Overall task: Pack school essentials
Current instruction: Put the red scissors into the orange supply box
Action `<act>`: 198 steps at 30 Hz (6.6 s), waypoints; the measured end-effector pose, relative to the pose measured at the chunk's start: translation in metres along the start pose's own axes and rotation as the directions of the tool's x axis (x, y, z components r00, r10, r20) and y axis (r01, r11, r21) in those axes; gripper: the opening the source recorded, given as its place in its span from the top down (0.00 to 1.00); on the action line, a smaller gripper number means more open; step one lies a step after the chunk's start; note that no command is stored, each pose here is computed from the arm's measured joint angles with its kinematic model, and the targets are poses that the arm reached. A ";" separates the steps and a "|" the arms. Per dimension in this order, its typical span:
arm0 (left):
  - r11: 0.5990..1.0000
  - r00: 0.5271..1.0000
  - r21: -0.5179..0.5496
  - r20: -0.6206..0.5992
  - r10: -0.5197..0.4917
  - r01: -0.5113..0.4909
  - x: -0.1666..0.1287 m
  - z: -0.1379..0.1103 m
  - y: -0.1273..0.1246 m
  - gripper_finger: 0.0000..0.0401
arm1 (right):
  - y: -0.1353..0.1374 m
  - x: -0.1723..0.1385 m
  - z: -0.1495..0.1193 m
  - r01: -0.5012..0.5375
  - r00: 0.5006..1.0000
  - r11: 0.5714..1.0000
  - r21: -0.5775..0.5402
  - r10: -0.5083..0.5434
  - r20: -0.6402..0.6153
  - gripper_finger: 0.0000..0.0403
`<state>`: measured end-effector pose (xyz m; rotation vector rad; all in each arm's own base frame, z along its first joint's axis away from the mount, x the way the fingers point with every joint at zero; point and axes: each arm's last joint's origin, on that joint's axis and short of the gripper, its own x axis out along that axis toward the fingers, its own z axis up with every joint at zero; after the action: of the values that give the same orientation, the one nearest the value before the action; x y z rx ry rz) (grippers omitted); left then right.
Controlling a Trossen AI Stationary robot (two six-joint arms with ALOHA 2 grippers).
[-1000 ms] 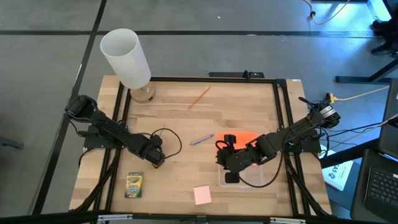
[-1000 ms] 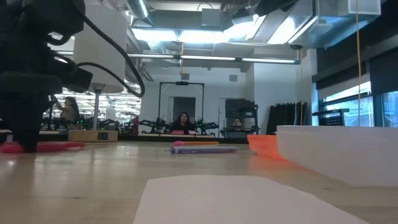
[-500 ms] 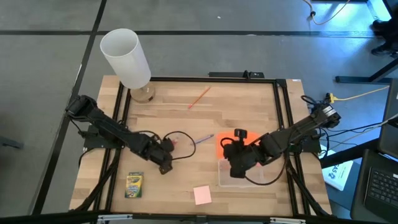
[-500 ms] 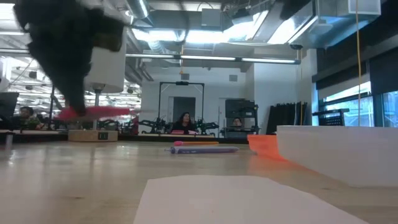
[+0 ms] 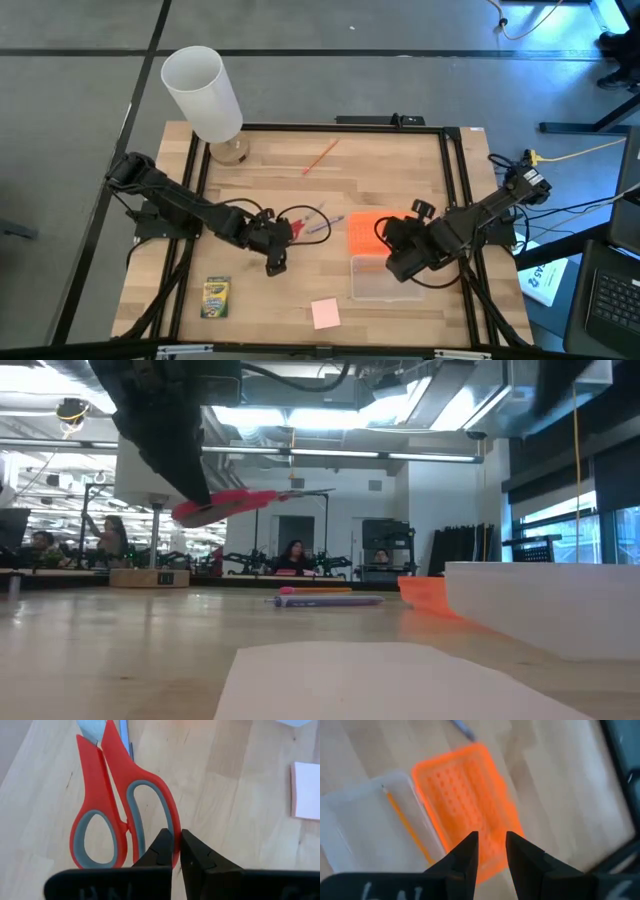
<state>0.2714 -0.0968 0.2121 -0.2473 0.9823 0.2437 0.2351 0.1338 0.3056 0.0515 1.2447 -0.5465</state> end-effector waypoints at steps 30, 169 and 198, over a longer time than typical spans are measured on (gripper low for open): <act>0.968 0.960 0.236 0.241 -0.146 0.088 0.004 0.037 0.001 0.98 | -0.003 0.052 -0.051 0.024 0.864 0.997 0.072 0.016 -0.504 0.75; 0.937 0.961 0.349 0.268 -0.073 -0.026 -0.060 0.097 0.003 0.98 | -0.009 0.066 -0.027 -0.058 0.998 0.943 0.329 0.055 0.020 0.75; 0.932 0.995 0.350 0.002 -0.104 0.097 0.047 0.090 -0.087 0.98 | -0.029 -0.053 -0.027 -0.058 0.979 0.998 0.040 0.049 0.197 0.75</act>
<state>0.3943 -0.1464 0.2291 0.0311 0.9719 -0.0251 0.1876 0.1369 0.3515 0.0680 1.0359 -0.5208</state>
